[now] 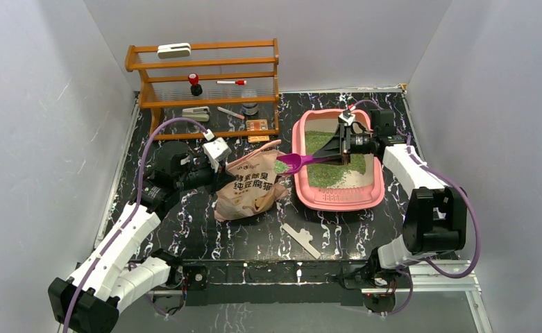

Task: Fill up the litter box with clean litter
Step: 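Scoop the cat litter from the cat litter bag.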

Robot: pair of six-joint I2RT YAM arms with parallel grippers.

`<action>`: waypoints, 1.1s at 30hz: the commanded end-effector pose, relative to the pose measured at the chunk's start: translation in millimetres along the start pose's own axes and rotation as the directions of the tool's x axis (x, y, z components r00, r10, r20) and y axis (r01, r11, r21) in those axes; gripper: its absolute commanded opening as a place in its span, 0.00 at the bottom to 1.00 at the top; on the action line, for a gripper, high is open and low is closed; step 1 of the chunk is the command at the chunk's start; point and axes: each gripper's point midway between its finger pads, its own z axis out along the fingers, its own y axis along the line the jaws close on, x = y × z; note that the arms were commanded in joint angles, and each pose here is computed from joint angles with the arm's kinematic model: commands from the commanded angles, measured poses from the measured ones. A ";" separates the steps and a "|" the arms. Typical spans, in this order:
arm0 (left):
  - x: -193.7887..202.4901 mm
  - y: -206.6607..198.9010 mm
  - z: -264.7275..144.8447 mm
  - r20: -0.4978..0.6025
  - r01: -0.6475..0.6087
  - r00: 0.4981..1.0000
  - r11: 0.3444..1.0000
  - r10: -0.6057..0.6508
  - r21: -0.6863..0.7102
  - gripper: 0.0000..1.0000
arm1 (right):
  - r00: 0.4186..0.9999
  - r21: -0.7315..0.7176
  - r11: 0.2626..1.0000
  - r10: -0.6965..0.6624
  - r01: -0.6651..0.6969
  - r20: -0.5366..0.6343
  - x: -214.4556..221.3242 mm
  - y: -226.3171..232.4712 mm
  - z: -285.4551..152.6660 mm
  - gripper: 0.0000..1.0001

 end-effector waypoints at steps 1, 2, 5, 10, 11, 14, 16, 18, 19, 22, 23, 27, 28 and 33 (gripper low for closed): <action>-55.3 -7.9 -9.7 0.165 -0.105 0.981 0.994 0.099 0.024 0.00 | 0.999 -0.063 0.997 -0.040 0.041 0.008 1.1 23.7 -4.9 0.00; -55.6 -7.9 -9.6 0.167 -0.106 0.981 0.994 0.100 0.025 0.00 | 0.999 -0.087 0.995 -0.047 0.046 -0.006 5.9 27.1 -1.7 0.00; -56.3 -7.6 -9.2 0.166 -0.103 0.981 0.994 0.097 0.026 0.00 | 1.000 -0.092 0.995 -0.023 0.024 0.006 10.2 21.6 -5.7 0.00; -57.9 -7.4 -8.1 0.170 -0.108 0.980 0.994 0.101 0.030 0.00 | 0.999 -0.099 0.995 -0.030 0.032 0.016 13.7 23.8 10.3 0.00; -58.9 -7.6 -8.4 0.166 -0.107 0.981 0.994 0.100 0.032 0.00 | 0.999 -0.075 0.997 -0.016 0.019 0.040 9.4 17.5 3.7 0.00; -57.6 -8.9 -9.9 0.158 -0.111 0.982 0.993 0.104 0.036 0.00 | 0.999 -0.096 0.995 0.002 0.003 0.044 11.2 19.1 4.9 0.00; -57.0 -7.8 -9.5 0.162 -0.114 0.981 0.993 0.108 0.028 0.00 | 0.999 -0.102 0.995 0.017 -0.012 0.042 11.0 19.0 2.5 0.00; -59.2 -9.1 -10.1 0.168 -0.110 0.980 0.993 0.102 0.034 0.00 | 0.996 -0.077 0.997 0.024 -0.017 0.083 4.3 11.3 -6.7 0.00; -59.6 -10.0 -10.6 0.169 -0.108 0.981 0.993 0.100 0.038 0.00 | 0.997 -0.086 0.996 0.023 -0.016 0.078 5.7 13.7 -5.5 0.00; -59.9 -8.8 -11.1 0.170 -0.114 0.980 0.993 0.107 0.029 0.00 | 1.000 -0.096 0.995 0.011 -0.009 0.023 20.9 15.1 -1.4 0.00; -59.3 -8.4 -10.8 0.166 -0.113 0.980 0.993 0.107 0.027 0.00 | 0.998 -0.071 0.997 0.015 -0.012 0.054 17.9 10.1 -7.9 0.00; -57.1 -10.5 -9.5 0.166 -0.112 0.981 0.993 0.103 0.043 0.00 | 0.999 -0.103 0.995 0.012 -0.007 0.046 19.6 16.3 -8.5 0.00; -56.2 -10.2 -8.6 0.163 -0.110 0.981 0.993 0.101 0.044 0.00 | 0.999 -0.093 0.996 0.010 -0.006 0.048 19.8 15.5 -8.5 0.00; -60.5 -9.9 -10.0 0.168 -0.112 0.980 0.993 0.103 0.041 0.00 | 0.998 -0.076 0.997 0.019 -0.014 0.061 14.5 9.5 -18.5 0.00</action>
